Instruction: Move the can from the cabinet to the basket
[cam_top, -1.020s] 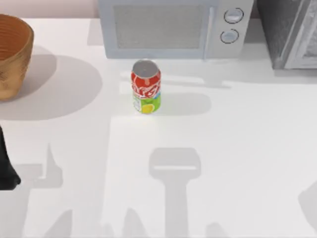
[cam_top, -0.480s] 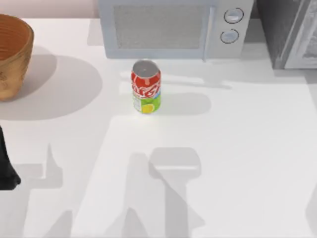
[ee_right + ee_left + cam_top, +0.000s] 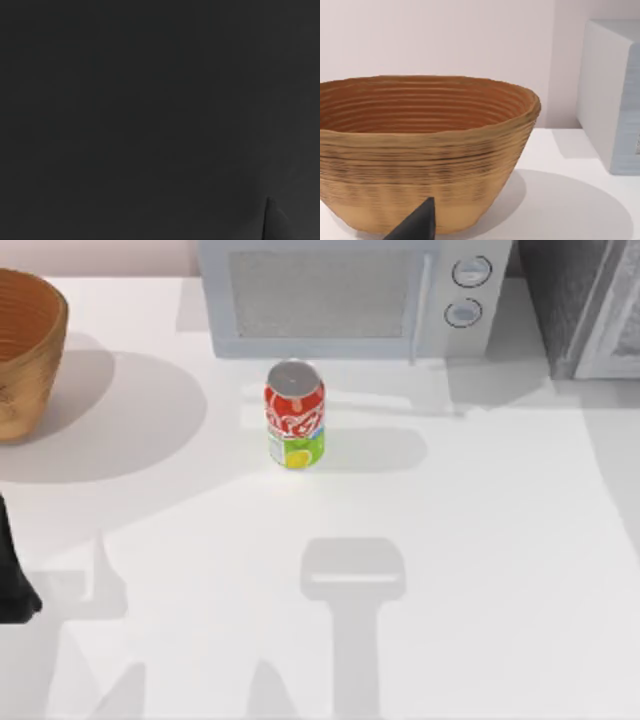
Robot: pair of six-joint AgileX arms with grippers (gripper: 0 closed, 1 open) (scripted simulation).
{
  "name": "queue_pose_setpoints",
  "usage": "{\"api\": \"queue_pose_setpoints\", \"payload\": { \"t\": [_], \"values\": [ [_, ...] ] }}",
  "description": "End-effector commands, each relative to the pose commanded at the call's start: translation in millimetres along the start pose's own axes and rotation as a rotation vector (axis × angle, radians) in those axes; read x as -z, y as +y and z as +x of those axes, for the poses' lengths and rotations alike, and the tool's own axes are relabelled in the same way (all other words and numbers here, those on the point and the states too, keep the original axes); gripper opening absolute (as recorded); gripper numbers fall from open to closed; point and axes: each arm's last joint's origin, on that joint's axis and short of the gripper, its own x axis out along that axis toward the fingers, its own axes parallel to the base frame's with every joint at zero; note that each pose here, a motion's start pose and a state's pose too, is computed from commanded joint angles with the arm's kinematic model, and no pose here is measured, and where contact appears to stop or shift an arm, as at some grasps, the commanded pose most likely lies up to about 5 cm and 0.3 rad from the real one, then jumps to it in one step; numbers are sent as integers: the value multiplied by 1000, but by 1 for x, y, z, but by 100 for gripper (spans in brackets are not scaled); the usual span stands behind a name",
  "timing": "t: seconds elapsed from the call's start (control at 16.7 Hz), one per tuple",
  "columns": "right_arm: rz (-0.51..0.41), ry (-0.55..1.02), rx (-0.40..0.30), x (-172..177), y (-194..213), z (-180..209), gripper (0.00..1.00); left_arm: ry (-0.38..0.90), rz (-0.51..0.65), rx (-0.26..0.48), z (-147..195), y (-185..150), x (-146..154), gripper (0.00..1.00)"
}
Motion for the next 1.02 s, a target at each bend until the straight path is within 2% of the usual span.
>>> {"api": "queue_pose_setpoints", "payload": {
  "t": [0.18,0.36,0.66,0.72,0.78,1.02],
  "values": [
    [-2,3,0,2,42,-15,100,0,0,0,0,0,0,100],
    [-4,4,1,3,62,-27,100,0,0,0,0,0,0,100],
    [-4,4,1,3,65,-29,100,0,0,0,0,0,0,100],
    [-7,-17,43,-3,55,-37,100,0,0,0,0,0,0,100],
    [-6,-18,44,-3,55,-36,100,0,0,0,0,0,0,100],
    [-7,-17,43,-4,56,-7,100,0,0,0,0,0,0,100]
  ]
}}
